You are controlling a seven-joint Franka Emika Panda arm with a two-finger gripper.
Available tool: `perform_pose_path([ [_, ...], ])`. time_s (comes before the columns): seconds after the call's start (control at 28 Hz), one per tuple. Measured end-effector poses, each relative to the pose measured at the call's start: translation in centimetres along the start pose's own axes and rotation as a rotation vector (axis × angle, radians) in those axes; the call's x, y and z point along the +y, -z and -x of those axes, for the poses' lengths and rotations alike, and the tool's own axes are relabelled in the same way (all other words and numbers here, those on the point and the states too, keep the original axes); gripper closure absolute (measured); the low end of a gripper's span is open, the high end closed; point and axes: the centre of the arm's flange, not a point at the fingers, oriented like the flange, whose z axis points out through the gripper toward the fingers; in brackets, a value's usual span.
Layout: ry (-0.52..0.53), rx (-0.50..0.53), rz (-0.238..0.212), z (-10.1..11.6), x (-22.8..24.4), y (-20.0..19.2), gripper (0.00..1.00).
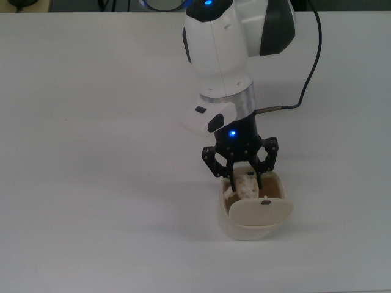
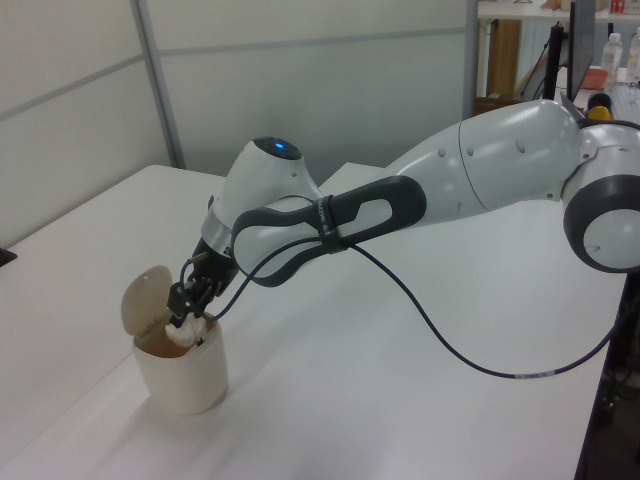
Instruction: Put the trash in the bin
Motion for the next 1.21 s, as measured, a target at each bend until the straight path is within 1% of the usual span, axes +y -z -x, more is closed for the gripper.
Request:
perform_pose_path([
  [0.04, 0.000, 0.002, -0.001, -0.1, 0.0, 0.1, 0.47],
  [0.07, 0.000, 0.004, -0.001, -0.1, -0.1, 0.2, 0.41],
  [0.18, -0.001, -0.001, -0.001, -0.3, 0.0, 0.8, 0.29],
  [0.29, -0.007, -0.051, 0.005, -0.3, 0.3, 1.6, 0.19],
  [0.32, -0.010, -0.076, 0.008, -0.4, 0.6, 2.3, 0.13],
  [0.36, -0.013, -0.091, 0.010, -0.6, 0.8, 3.0, 0.11],
  [0.46, -0.025, -0.161, 0.025, -0.9, 2.0, 5.6, 0.01],
  [0.5, -0.027, -0.188, 0.035, -1.0, 2.5, 6.7, 0.00],
  [0.64, -0.021, -0.301, 0.110, -1.1, 5.1, 11.7, 0.00],
  [0.68, -0.017, -0.334, 0.136, -0.9, 5.7, 13.3, 0.00],
  [0.75, -0.012, -0.379, 0.170, -0.5, 6.3, 15.2, 0.00],
  [0.89, -0.009, -0.493, 0.254, 0.8, 7.8, 19.4, 0.00],
  [1.04, -0.039, -0.567, 0.297, 1.8, 9.5, 22.7, 0.00],
  [1.11, -0.062, -0.578, 0.307, 2.0, 10.6, 24.2, 0.00],
  [1.21, -0.085, -0.573, 0.314, 1.9, 11.8, 25.2, 0.00],
])
